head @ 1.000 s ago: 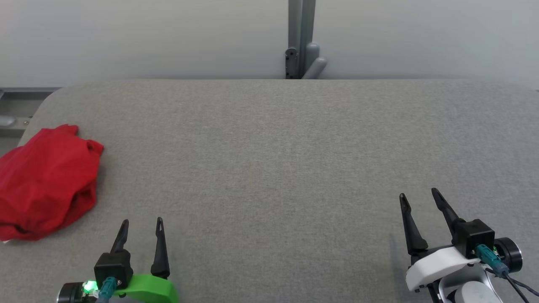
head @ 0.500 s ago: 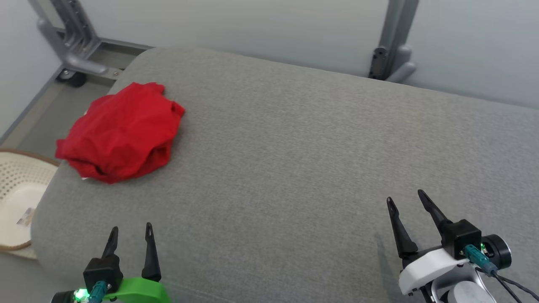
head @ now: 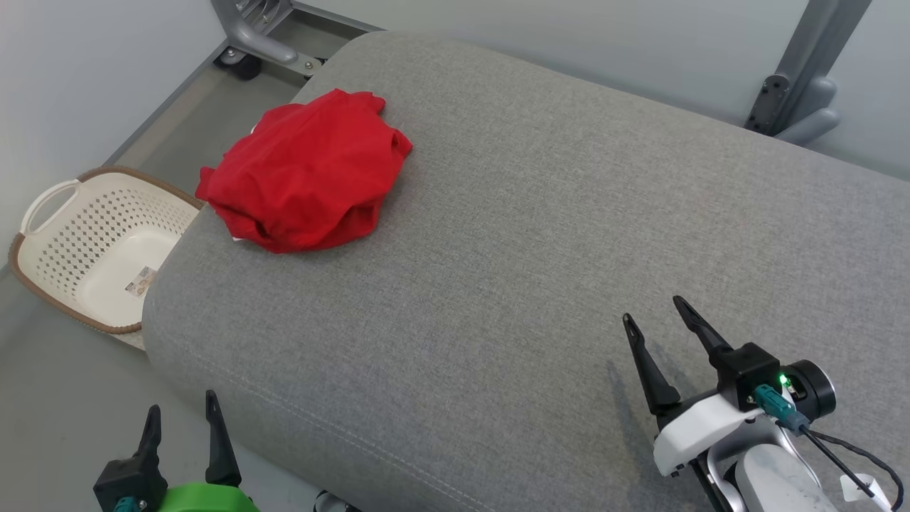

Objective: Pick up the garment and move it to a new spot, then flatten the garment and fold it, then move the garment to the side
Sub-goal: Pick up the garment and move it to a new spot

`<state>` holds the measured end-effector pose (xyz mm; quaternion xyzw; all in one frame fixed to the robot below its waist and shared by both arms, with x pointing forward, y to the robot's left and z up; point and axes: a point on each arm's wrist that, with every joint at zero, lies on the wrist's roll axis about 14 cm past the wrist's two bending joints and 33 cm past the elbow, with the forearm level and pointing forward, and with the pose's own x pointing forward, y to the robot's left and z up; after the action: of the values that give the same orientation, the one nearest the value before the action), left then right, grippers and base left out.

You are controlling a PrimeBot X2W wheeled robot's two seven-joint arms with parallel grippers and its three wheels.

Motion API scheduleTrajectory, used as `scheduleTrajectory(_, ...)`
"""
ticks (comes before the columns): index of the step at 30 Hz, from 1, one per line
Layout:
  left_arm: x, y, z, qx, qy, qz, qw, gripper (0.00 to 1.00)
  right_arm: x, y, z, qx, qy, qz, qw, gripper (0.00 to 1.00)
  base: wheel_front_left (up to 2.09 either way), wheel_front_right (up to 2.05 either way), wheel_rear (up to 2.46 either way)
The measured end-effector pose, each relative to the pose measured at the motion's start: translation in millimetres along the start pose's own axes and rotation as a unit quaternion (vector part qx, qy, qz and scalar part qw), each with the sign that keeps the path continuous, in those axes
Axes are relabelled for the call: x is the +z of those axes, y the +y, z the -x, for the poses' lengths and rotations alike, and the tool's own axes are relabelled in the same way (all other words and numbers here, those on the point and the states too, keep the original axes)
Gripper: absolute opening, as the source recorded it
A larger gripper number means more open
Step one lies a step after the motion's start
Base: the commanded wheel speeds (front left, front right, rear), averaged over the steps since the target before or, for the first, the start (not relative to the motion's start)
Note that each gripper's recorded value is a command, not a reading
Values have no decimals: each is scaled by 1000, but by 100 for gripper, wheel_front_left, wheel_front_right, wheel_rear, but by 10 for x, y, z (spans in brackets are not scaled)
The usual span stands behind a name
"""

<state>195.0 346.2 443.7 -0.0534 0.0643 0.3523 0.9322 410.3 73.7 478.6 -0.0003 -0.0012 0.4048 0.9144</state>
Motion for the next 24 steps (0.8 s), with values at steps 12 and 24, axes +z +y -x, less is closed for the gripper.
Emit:
scheduleTrajectory(12, 80, -256, -316, -44, 1, 1, 999, 100, -170, -243, 63, -21, 15, 1, 1000, 100, 0, 0, 0)
scheduleTrajectory(24, 647, -724, -1310, -110, -41, -43, 992, 100, -205, -682, 185, -49, 10, 23, 998, 100, 0, 0, 0)
